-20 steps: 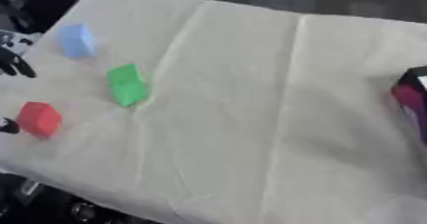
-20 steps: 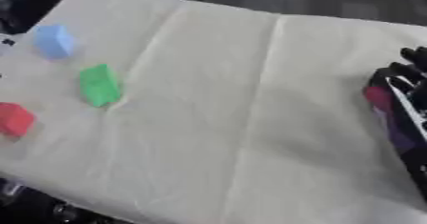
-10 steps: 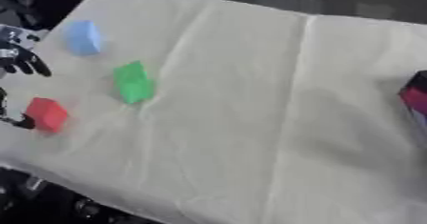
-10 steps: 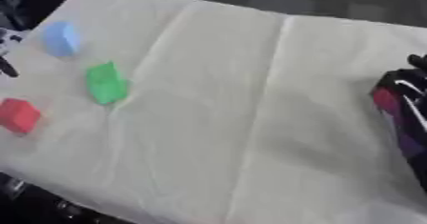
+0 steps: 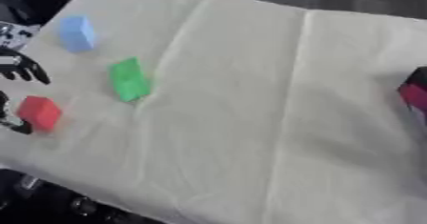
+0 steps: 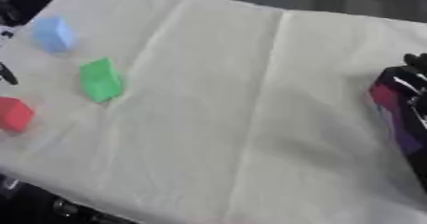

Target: Pick up the objects with one hand, pass them to the other hand, and then place them into the box on the other side of the table.

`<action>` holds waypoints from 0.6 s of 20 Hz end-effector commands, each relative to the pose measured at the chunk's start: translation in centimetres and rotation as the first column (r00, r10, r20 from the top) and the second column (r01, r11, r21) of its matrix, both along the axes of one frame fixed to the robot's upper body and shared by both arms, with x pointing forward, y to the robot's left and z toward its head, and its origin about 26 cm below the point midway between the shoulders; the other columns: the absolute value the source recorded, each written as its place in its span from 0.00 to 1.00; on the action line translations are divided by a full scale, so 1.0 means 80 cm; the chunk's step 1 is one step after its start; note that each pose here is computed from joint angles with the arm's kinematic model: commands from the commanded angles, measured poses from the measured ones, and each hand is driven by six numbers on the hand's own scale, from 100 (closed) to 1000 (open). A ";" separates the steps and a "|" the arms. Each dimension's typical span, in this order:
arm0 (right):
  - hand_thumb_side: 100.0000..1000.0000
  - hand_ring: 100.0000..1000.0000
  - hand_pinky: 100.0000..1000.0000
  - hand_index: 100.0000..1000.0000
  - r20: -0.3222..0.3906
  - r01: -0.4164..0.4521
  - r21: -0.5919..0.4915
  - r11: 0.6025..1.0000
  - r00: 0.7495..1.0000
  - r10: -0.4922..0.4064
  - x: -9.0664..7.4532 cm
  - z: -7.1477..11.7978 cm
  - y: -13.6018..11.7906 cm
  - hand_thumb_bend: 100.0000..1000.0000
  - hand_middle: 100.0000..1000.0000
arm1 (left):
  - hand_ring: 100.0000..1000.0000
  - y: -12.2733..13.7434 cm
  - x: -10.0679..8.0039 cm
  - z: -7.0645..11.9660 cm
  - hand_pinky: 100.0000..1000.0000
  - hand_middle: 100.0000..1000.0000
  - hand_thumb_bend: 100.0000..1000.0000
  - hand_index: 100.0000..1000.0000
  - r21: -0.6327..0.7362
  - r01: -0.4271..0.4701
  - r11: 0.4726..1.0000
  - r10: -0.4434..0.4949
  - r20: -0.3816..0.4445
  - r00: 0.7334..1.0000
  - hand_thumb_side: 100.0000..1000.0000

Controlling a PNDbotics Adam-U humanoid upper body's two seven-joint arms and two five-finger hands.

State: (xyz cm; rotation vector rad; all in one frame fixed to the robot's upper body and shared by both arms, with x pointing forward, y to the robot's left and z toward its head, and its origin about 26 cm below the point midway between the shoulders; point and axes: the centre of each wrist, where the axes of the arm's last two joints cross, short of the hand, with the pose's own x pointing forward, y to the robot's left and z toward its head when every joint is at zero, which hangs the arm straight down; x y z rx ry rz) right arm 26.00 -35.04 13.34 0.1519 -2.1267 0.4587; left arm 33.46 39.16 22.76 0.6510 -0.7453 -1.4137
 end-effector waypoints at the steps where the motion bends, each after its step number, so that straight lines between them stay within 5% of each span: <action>1: 0.52 1.00 1.00 1.00 0.016 -0.006 -0.017 1.000 1.000 0.006 0.001 0.007 0.000 0.00 1.00 | 0.89 0.006 0.004 0.012 0.90 0.82 0.69 0.81 0.047 -0.023 0.999 0.023 0.006 1.000 0.00; 12: 0.53 1.00 1.00 1.00 -0.011 0.003 -0.017 1.000 1.000 -0.003 0.002 -0.003 0.002 0.00 1.00 | 0.90 0.020 0.025 -0.005 0.90 0.84 0.72 0.81 0.153 -0.069 0.986 0.068 0.014 0.998 0.00</action>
